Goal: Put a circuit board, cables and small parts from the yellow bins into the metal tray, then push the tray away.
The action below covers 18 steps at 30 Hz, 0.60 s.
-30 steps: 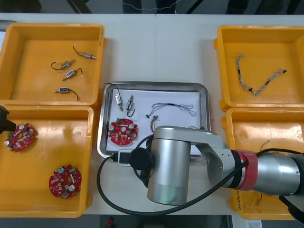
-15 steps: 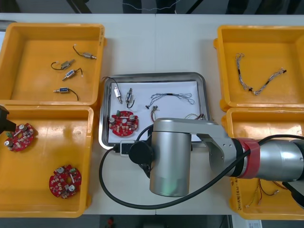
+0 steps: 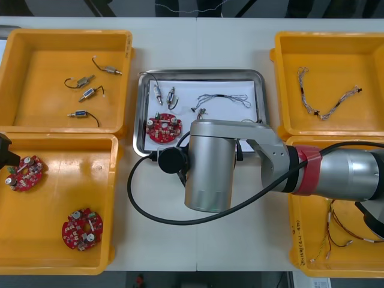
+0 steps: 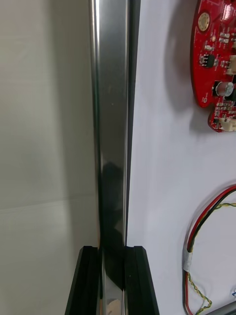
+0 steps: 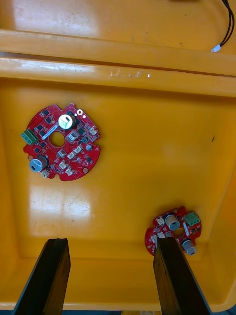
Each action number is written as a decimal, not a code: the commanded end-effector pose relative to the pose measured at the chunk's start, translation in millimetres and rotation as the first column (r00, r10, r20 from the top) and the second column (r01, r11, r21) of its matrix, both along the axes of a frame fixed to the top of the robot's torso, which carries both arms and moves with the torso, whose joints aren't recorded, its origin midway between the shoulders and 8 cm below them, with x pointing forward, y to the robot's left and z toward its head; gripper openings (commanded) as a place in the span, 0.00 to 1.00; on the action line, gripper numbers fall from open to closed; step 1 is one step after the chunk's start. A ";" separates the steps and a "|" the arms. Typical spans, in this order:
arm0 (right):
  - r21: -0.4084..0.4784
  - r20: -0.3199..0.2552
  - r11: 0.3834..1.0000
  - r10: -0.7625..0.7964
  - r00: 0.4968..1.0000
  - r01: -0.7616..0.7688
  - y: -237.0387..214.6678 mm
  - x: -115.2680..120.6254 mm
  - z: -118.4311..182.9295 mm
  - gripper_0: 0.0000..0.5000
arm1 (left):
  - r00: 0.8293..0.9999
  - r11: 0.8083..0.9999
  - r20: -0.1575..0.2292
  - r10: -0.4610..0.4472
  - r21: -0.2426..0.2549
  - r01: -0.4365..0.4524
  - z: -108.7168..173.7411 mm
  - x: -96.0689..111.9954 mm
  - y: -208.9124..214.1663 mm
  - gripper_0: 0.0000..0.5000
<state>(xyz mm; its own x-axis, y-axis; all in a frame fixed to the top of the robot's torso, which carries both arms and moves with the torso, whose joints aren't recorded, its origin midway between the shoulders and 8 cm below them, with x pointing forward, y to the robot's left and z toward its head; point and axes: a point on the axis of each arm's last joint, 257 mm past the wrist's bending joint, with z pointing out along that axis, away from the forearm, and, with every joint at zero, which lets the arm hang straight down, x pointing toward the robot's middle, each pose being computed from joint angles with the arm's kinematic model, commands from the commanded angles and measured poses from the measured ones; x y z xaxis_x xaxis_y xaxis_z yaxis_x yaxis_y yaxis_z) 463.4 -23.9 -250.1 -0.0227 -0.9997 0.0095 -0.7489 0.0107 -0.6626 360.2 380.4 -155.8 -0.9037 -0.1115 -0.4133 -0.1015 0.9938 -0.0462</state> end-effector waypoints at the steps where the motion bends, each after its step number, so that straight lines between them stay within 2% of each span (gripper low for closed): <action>1: -0.006 0.075 0.999 0.044 0.996 -0.043 18.1 19.3 30.9 0.00 | 0.996 0.992 0.004 -0.092 0.093 0.091 7.6 1.5 9.0 1.00; 13: 0.013 0.166 0.996 0.080 0.983 -0.083 42.4 54.2 56.4 0.00 | 0.996 0.992 0.004 -0.092 0.093 0.091 7.6 1.5 9.0 1.00; 18: 0.035 0.206 0.993 0.104 0.973 -0.114 48.7 79.9 63.0 0.00 | 0.996 0.992 0.004 -0.092 0.093 0.091 7.6 1.5 9.0 1.00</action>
